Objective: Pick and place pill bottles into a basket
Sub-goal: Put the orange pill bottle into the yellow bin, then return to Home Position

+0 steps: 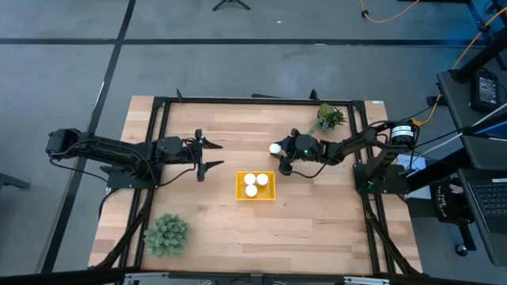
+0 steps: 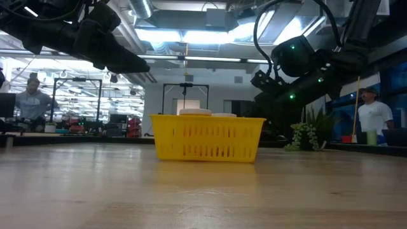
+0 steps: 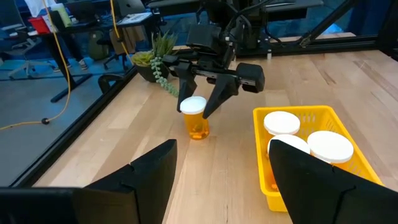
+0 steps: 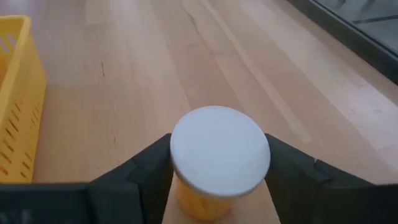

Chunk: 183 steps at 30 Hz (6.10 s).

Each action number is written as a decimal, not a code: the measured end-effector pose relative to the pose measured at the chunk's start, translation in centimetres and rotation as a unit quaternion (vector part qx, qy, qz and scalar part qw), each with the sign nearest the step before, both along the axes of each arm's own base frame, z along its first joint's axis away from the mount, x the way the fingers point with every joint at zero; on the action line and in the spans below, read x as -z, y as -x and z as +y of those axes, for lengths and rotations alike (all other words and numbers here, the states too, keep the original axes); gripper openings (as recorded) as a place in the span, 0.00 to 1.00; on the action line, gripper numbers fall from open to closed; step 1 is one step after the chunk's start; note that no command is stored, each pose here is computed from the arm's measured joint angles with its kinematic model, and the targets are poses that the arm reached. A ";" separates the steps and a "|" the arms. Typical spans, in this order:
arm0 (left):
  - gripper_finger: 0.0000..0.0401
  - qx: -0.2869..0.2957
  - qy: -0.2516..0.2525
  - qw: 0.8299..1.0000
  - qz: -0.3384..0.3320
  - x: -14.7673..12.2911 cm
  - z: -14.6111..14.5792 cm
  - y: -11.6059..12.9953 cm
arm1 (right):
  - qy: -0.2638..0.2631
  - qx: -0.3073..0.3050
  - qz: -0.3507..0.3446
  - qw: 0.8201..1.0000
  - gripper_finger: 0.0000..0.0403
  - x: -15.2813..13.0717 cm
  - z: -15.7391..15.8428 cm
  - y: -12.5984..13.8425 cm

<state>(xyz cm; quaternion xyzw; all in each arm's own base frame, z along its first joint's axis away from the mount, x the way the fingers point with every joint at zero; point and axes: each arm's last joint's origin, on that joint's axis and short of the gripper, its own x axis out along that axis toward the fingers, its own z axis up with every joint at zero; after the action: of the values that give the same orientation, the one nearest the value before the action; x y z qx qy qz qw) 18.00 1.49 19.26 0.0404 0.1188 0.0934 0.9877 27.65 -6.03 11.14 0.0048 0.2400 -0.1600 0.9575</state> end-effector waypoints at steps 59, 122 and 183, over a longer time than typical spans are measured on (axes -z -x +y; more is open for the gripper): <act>0.63 -0.031 0.028 0.999 -0.032 -0.5 0.1 -0.1 | -0.005 -0.121 -0.098 0.988 0.55 -10.7 9.6 3.4; 0.63 -0.047 0.094 0.994 0.000 0.4 0.1 0.1 | -0.014 -0.078 0.020 0.997 0.55 -4.8 15.2 -4.6; 0.63 -0.048 0.098 0.994 0.000 0.4 0.1 0.1 | -0.025 -0.086 0.020 0.996 0.72 -3.5 15.2 -4.7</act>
<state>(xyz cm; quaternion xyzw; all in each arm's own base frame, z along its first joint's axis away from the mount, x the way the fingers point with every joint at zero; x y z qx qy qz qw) 17.87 1.58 18.83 -0.0625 0.1290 0.1282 0.9813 32.32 9.21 14.66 0.0054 0.2628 -0.0711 0.9622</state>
